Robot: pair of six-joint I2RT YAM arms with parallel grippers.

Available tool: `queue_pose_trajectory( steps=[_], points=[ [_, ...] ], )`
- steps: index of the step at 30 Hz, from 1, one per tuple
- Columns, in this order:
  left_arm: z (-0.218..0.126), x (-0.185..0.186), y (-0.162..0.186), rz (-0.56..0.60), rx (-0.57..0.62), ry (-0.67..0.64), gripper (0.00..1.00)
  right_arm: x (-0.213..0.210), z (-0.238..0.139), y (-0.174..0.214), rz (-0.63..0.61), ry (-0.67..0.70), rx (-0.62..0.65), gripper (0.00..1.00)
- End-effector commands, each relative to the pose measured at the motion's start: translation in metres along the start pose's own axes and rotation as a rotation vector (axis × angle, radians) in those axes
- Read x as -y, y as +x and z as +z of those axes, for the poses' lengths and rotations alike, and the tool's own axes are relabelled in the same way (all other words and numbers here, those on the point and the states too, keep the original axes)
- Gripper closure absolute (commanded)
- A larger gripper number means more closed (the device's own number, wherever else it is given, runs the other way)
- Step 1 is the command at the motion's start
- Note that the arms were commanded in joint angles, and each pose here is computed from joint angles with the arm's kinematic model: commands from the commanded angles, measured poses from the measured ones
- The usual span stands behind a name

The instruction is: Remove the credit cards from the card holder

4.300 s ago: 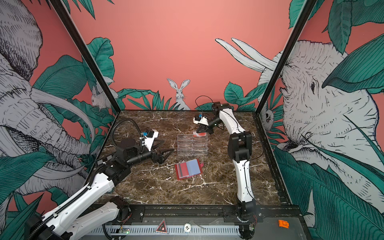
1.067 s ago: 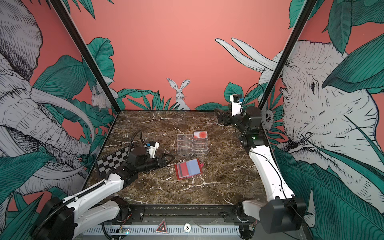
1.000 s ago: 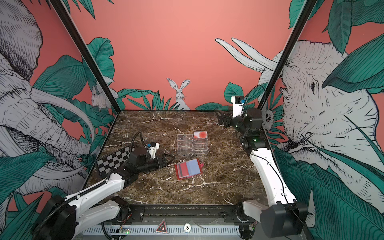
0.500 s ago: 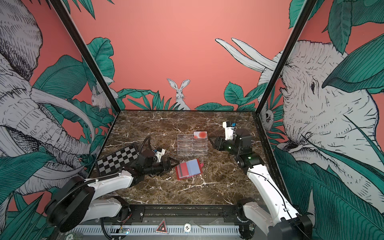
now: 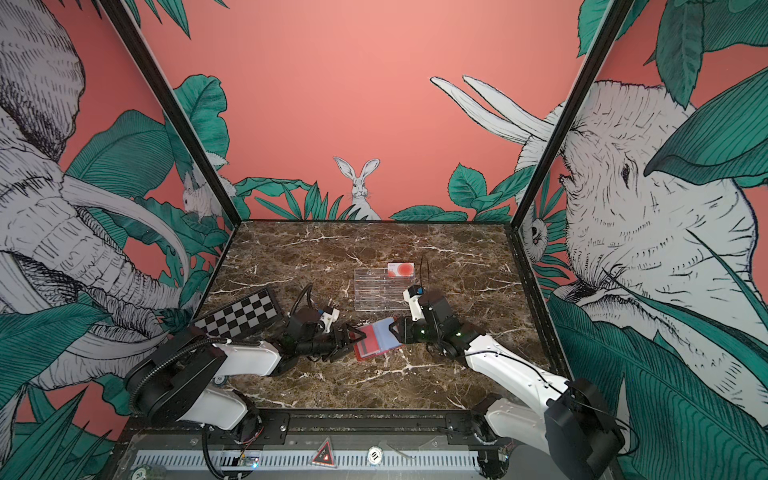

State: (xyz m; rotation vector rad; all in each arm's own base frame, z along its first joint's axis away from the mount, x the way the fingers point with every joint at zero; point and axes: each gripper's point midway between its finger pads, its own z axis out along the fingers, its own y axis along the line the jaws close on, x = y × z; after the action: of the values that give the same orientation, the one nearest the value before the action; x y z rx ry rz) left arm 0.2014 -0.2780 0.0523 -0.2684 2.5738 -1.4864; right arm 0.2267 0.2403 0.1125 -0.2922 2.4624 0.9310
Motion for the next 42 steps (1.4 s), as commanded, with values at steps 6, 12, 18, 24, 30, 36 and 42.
queue_pose_trajectory(
  steps=[6, 12, 18, 24, 30, 36, 42],
  points=[
    [-0.004, -0.009, 0.003, -0.016, 0.017, -0.016, 0.18, 0.009, 0.033, 0.004, -0.015, 0.073, -0.011, 0.71],
    [0.000, -0.013, 0.005, -0.019, 0.007, -0.012, 0.21, 0.039, 0.048, 0.013, 0.004, 0.188, -0.027, 0.79],
    [0.004, -0.020, 0.006, -0.030, 0.004, -0.014, 0.27, 0.059, 0.056, 0.026, 0.027, 0.242, -0.028, 0.81],
    [0.006, -0.012, 0.002, -0.022, 0.026, 0.044, 0.39, 0.071, 0.062, 0.048, 0.075, 0.251, -0.071, 0.83],
    [0.007, 0.004, -0.005, 0.016, 0.042, 0.095, 0.54, 0.074, 0.062, 0.056, 0.093, 0.253, -0.084, 0.84],
    [0.005, 0.009, -0.007, 0.040, 0.056, 0.107, 0.66, 0.076, 0.061, 0.059, 0.091, 0.262, -0.096, 0.84],
    [0.003, 0.007, -0.007, 0.055, 0.056, 0.085, 0.77, 0.078, 0.062, 0.063, 0.101, 0.264, -0.109, 0.84]
  ],
)
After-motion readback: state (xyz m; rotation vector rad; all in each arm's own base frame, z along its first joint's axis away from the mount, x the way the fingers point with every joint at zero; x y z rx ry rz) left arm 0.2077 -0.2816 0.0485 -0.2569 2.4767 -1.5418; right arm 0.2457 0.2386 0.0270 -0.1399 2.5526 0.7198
